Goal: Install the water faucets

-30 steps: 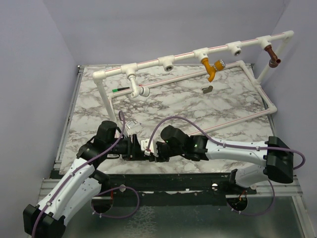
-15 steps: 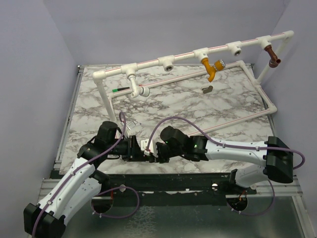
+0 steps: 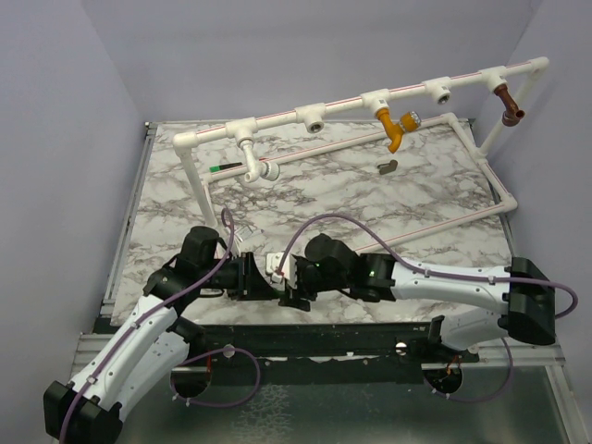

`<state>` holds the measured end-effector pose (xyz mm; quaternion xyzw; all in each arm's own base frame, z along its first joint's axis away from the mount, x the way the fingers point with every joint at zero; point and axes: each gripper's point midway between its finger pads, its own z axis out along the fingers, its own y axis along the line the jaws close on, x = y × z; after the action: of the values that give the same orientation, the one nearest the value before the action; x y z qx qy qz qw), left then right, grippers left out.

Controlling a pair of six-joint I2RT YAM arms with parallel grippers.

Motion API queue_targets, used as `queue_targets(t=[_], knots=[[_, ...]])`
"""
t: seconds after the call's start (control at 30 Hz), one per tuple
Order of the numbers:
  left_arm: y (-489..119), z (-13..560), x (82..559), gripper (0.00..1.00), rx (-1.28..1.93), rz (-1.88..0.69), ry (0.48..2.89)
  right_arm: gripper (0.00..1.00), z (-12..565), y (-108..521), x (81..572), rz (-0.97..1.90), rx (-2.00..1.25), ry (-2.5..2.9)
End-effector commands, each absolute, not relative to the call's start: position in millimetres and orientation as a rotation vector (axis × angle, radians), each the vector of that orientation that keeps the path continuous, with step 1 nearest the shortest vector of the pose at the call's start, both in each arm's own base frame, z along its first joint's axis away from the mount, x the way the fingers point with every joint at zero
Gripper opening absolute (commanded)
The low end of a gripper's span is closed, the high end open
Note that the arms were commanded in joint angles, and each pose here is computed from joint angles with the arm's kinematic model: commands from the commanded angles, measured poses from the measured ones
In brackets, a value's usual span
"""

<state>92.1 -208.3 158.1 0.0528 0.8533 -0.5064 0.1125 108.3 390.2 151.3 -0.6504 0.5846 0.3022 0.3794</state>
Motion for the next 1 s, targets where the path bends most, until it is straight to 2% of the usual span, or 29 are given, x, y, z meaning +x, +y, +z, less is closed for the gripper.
queue_targets(t=[0.0,0.17,0.5,0.63,0.97], knots=[[-209,170,99,0.0,0.186,-1.455,2.443,0.69,179,379,117,0.718,-1.552,1.48],[-207,172,104,0.0,0.179,-1.425,2.42,0.74,200,360,126,0.671,-1.443,1.487],[-212,190,122,0.0,0.164,-1.422,2.297,0.72,211,320,158,0.639,-1.116,1.78],[-218,203,127,0.0,0.157,-1.479,2.215,0.69,212,306,163,0.825,-0.961,1.864],[-230,240,124,0.0,0.163,-1.7,1.999,0.71,230,304,142,1.371,-0.724,1.857]])
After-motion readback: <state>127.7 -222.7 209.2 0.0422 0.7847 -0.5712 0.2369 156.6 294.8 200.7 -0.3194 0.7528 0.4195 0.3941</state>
